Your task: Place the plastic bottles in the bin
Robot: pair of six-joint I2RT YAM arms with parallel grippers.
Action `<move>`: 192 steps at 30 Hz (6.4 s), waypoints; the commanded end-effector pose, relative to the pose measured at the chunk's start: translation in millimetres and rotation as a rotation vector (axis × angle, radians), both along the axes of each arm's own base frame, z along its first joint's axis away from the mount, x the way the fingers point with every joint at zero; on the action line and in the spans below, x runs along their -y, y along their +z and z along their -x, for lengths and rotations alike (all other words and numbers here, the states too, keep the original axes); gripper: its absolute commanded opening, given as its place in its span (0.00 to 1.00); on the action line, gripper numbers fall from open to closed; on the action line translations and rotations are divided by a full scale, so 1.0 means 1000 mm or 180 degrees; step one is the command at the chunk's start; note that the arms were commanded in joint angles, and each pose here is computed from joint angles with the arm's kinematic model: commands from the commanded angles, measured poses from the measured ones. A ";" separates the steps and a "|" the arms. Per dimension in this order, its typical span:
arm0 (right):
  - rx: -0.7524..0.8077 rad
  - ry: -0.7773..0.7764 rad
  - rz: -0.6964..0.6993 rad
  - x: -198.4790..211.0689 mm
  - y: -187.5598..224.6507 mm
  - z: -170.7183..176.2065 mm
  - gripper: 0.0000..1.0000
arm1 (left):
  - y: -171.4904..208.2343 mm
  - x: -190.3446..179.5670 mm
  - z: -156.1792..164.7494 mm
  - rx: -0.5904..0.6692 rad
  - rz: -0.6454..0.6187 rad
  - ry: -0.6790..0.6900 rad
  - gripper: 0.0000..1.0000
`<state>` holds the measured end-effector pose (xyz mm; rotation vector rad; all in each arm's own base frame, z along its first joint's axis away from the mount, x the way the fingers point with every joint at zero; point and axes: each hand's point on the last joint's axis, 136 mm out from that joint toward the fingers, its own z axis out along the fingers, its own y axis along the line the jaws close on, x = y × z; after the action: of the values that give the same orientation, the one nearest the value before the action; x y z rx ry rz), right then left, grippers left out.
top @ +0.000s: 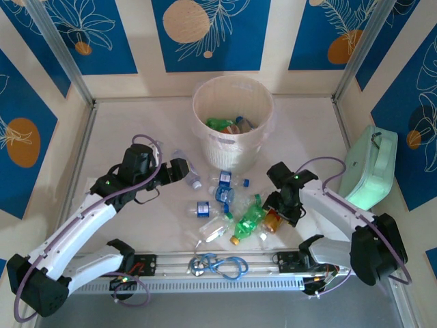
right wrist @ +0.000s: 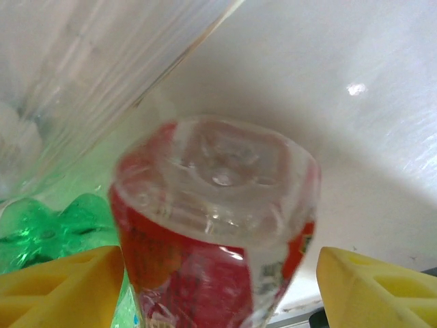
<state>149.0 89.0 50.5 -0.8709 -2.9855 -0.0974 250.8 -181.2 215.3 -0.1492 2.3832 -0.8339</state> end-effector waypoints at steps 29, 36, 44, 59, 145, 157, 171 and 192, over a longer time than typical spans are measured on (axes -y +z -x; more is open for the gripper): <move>0.0241 0.0119 -0.0001 0.001 0.026 -0.011 0.51 | -0.015 -0.005 0.007 -0.0063 -0.0048 0.0040 0.90; 0.0942 0.0407 -0.0107 -0.009 0.091 -0.023 0.50 | -0.018 -0.009 0.007 -0.0088 -0.0113 0.0098 0.90; 0.2356 0.0772 -0.0521 -0.032 0.252 -0.073 0.50 | -0.016 -0.012 0.005 -0.0113 -0.0125 0.0175 0.90; 0.3269 0.1205 -0.1053 -0.112 0.385 -0.193 0.51 | -0.028 -0.013 0.003 -0.0286 -0.0249 0.0200 0.91; 0.2695 0.2394 -0.0877 -0.230 0.235 -0.069 0.70 | -0.102 -0.043 -0.084 -0.0922 -0.0838 0.0951 0.99; 0.2653 0.2318 -0.0648 -0.207 0.226 -0.025 0.70 | -0.149 -0.025 -0.132 -0.1282 -0.1039 0.1011 0.88; 0.2501 0.1996 -0.0640 -0.166 0.207 -0.021 0.71 | -0.188 -0.015 -0.142 -0.1594 -0.1112 0.0988 0.76; 0.2601 0.1967 -0.0874 -0.170 0.215 -0.023 0.70 | -0.166 -0.006 -0.133 -0.1487 -0.0799 0.0848 0.60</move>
<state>172.9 253.4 260.0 0.2338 -3.6559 -0.9417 384.9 -170.6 29.7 -0.6097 2.8180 -0.3097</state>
